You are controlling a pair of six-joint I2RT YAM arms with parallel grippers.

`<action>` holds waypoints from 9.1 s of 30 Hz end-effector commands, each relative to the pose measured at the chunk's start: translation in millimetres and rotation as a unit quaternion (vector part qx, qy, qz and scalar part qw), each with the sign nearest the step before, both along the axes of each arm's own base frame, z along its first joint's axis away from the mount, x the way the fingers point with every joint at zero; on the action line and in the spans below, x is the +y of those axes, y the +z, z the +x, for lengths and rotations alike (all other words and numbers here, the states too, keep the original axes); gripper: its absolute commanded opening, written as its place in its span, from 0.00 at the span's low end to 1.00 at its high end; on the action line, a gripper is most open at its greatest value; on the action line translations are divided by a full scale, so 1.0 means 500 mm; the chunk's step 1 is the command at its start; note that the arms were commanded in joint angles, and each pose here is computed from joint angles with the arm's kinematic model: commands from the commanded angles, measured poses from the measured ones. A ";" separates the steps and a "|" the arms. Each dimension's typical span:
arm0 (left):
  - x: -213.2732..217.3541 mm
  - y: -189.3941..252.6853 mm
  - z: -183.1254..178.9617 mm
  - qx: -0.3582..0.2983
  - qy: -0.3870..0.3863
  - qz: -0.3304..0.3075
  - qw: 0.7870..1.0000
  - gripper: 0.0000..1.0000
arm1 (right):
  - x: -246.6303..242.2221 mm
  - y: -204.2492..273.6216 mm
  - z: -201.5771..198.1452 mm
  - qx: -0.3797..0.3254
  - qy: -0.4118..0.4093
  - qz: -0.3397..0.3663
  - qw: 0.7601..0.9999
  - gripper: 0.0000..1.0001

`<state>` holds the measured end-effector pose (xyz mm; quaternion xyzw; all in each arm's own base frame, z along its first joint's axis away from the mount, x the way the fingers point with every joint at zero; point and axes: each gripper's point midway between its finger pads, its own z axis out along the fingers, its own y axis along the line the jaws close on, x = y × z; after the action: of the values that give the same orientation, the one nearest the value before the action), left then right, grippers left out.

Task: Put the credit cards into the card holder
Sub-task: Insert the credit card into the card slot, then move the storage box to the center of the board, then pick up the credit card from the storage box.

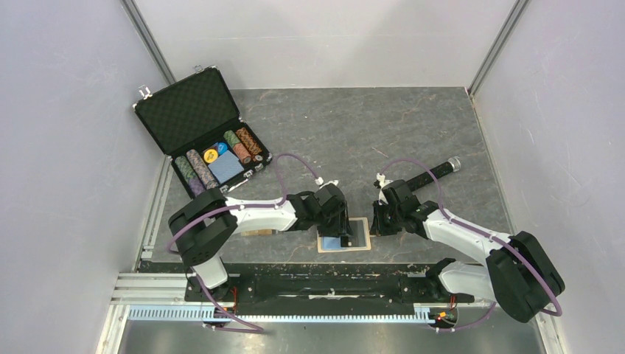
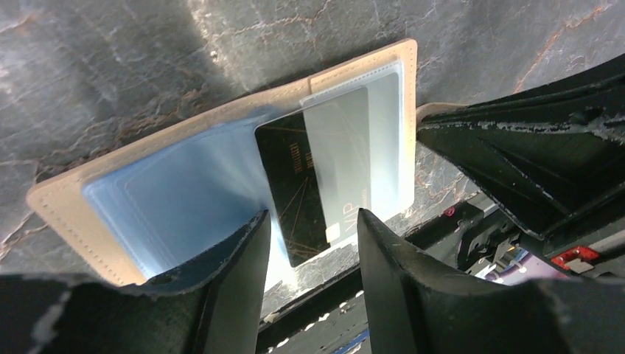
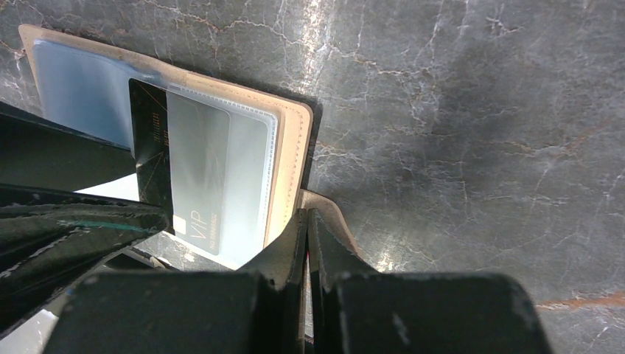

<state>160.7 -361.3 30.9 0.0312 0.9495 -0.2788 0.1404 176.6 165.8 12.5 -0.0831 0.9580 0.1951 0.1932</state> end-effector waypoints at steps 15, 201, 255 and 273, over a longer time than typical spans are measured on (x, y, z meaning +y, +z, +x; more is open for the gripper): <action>-0.103 0.040 0.009 -0.002 -0.045 -0.053 0.998 0.48 | -0.013 -0.025 -0.013 0.012 0.007 -0.018 1.000 0.00; 0.408 0.037 0.162 0.056 0.126 -0.030 0.990 0.46 | 0.425 0.097 0.195 -0.035 0.160 -0.007 0.986 0.45; 0.423 0.004 0.147 0.068 0.108 0.030 0.991 0.07 | 0.451 0.058 0.146 -0.006 0.155 0.013 0.988 0.00; 0.424 0.001 0.141 0.071 0.104 0.032 0.992 0.07 | 0.490 0.091 0.132 -0.021 0.191 -0.017 0.981 0.09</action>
<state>234.2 -161.7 45.4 -0.0916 0.9510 -0.2769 0.1027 243.2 401.8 58.9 -0.2620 0.9280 0.1997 0.1737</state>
